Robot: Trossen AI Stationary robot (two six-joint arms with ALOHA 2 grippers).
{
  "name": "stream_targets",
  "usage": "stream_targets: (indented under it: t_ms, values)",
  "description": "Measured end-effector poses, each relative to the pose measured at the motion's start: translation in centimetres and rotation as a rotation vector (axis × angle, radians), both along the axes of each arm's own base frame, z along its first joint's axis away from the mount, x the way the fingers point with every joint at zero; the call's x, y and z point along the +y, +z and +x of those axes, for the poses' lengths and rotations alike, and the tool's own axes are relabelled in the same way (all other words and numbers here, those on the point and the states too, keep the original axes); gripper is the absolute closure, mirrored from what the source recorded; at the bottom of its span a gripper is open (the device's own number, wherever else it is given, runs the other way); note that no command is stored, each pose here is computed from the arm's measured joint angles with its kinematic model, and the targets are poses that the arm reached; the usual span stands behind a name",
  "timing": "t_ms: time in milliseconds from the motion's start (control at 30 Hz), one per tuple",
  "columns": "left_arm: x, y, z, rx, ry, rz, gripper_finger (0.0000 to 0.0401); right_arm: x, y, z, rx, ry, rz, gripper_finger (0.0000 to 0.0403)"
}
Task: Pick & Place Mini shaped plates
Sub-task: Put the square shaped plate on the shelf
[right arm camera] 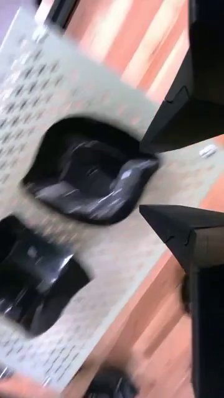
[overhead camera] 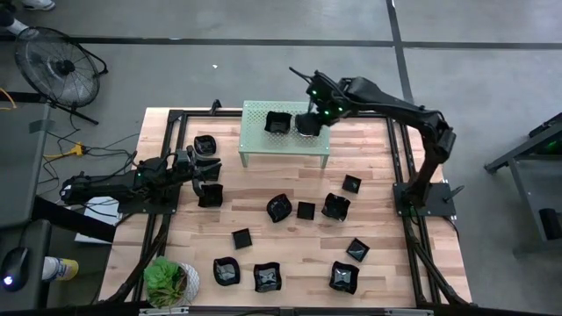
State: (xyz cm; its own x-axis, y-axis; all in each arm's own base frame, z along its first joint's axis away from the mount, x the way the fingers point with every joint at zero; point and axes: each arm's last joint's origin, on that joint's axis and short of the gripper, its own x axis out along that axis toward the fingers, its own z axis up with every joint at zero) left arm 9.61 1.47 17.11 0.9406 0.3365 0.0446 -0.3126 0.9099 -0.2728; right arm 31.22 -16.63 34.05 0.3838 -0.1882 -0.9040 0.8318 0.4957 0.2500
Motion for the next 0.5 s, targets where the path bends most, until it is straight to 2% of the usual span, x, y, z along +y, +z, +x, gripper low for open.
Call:
stream_targets:
  t_ms: [200, 400, 500]
  values:
    - [0.0, 0.0, 0.0, 0.000, 0.000, 0.000, 0.0316, 3.8, -0.8, -2.8, 0.017, 0.011, 0.017, 0.0263]
    - [0.0, 0.0, 0.0, 0.000, 0.000, 0.000, 0.0316, 7.5, -3.9, -6.9, -0.051, -0.044, 0.076, 0.0263]
    - [0.0, 0.0, 0.0, 0.000, 0.001, 0.000, 0.0316, 8.5, -5.6, -9.1, -0.040, -0.097, 0.107, 0.0263]
